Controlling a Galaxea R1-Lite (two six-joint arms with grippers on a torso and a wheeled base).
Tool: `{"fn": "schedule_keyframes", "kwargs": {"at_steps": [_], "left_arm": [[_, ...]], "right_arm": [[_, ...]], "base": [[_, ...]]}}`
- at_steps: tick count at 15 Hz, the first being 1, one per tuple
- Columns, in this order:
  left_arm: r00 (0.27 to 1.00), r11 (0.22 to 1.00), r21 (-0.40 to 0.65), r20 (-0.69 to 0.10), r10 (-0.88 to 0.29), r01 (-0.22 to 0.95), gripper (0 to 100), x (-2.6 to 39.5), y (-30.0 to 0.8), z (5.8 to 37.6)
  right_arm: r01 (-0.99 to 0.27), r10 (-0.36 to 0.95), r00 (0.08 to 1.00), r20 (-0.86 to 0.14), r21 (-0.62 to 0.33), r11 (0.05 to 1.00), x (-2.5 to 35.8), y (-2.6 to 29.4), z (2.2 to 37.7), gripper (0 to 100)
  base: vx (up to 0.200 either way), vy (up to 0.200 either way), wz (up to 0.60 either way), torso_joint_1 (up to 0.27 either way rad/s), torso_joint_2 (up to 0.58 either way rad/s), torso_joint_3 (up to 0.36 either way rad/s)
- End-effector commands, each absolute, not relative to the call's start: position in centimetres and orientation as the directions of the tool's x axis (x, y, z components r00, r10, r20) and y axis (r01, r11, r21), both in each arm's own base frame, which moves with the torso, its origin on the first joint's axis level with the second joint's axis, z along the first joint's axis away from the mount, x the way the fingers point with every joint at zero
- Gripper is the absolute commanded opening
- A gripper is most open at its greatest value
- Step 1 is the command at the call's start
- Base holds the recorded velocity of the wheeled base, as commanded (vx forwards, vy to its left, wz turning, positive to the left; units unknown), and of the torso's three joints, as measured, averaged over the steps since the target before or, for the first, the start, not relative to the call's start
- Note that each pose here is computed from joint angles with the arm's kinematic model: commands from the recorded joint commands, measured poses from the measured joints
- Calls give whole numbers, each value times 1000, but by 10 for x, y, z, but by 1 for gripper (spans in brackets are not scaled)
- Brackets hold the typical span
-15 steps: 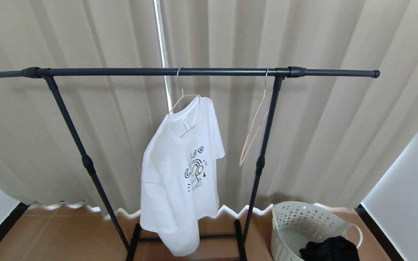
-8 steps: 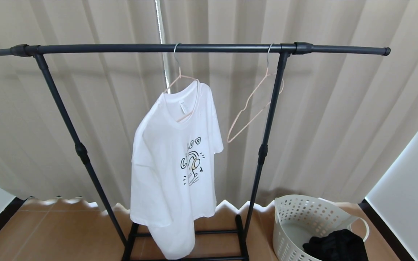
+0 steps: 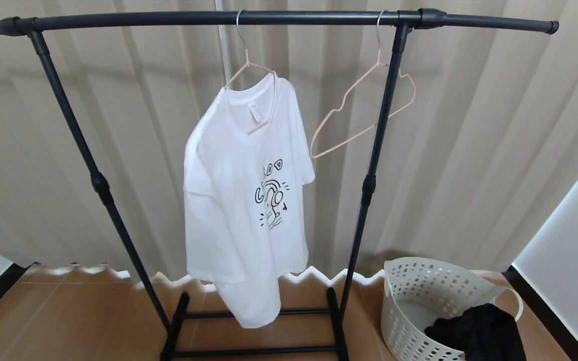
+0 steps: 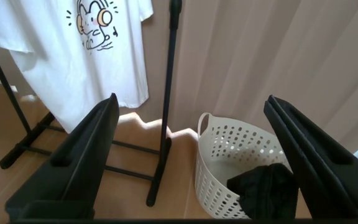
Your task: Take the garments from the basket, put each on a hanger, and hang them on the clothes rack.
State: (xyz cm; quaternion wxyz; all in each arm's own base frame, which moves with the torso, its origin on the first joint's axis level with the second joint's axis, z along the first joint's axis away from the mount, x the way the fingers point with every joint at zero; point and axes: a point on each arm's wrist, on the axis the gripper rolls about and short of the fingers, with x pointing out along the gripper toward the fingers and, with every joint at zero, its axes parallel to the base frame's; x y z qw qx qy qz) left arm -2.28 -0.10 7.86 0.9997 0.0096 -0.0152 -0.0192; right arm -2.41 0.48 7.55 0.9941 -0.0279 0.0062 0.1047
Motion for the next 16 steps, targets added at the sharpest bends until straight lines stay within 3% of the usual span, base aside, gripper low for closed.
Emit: {"fn": "schedule_keyframes", "kwargs": {"at_steps": [1,11,16], "left_arm": [[999,999,20,31,-38,38,100,-23,-1,79],[999,999,20,31,-38,38,100,-23,-1,79],[999,999,20,29,-37,36,100,-23,-1,79]], "right_arm": [[-209,209,978,-18,-54,976,-24,5,75,100],[-209,209,978,-18,-54,976,-24,5,75,100],[-209,209,978,-18,-54,976,-24,5,75,100]], "base": [[0,0,0,-163,491,325],[0,0,0,-117,464,345],[0,0,0,-21,117,101]]}}
